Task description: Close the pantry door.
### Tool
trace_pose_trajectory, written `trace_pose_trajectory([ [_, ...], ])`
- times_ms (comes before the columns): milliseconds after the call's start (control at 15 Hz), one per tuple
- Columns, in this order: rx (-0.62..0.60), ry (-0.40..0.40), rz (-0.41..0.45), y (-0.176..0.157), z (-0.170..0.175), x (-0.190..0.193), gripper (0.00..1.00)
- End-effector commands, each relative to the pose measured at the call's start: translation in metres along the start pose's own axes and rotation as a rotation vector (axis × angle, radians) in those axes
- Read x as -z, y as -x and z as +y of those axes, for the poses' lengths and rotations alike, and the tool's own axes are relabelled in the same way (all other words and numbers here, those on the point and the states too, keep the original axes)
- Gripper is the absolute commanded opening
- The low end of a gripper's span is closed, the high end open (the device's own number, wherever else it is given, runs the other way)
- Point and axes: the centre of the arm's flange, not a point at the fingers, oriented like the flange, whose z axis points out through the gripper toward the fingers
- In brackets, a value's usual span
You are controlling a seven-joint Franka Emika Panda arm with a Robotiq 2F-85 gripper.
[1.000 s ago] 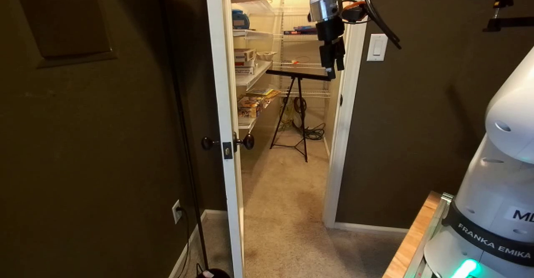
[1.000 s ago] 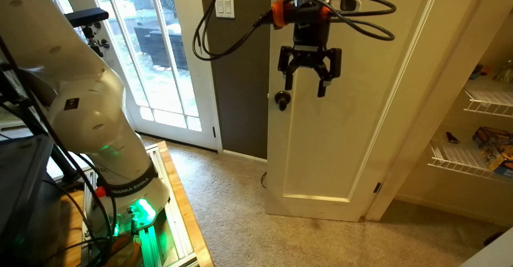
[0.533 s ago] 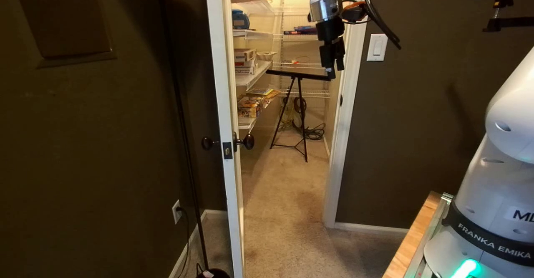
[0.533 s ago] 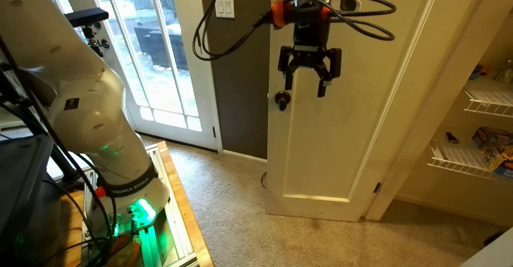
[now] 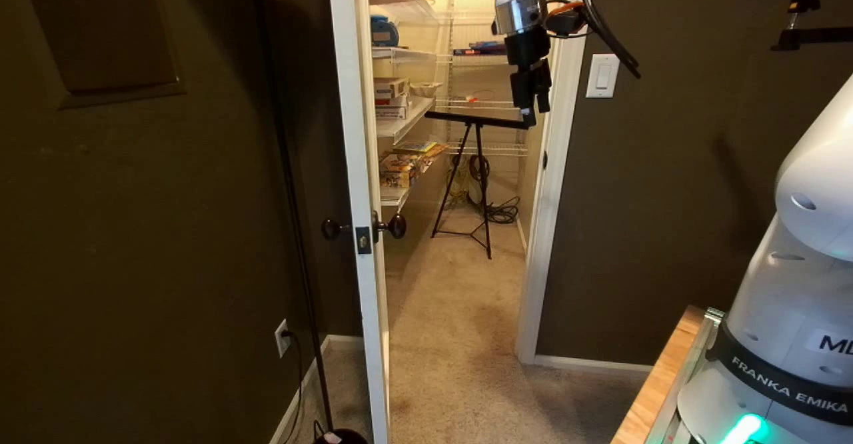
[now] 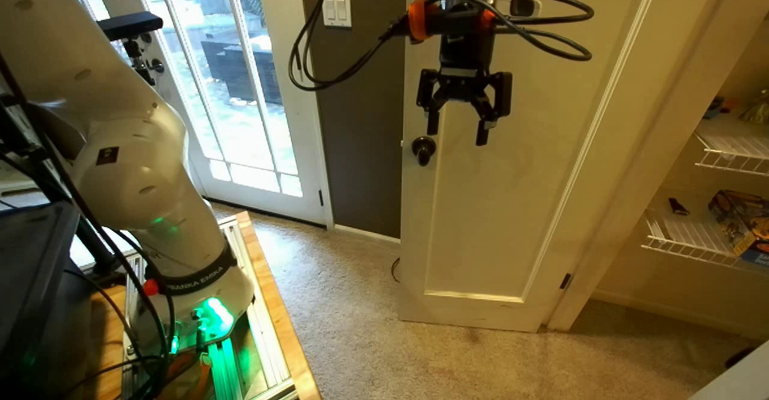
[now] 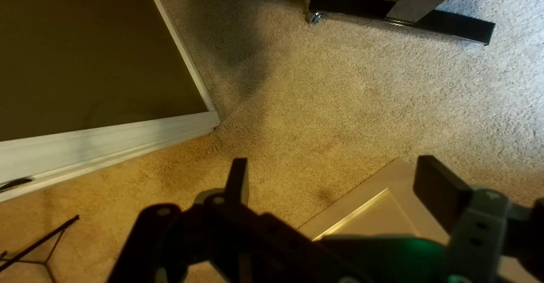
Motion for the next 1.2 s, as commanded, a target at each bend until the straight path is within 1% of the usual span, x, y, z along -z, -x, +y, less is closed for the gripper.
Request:
trace_pose_trajectory([
  [0,-0.021,0.040,0.011,0.005,-0.008,0.005,1.00],
  [133,-0.051,0.071,0.041,0.013,-0.018,0.013,1.00],
  [267,-0.047,0.093,0.091,0.025,-0.031,0.022,1.00],
  [400,-0.037,0.151,0.152,0.038,-0.049,0.033,1.00],
  [533,-0.013,0.225,0.226,0.050,-0.071,0.045,1.00],
  [733,0.035,0.317,0.335,0.064,-0.109,0.061,1.00],
  [1133,0.220,0.478,0.535,0.086,-0.200,0.084,1.00],
])
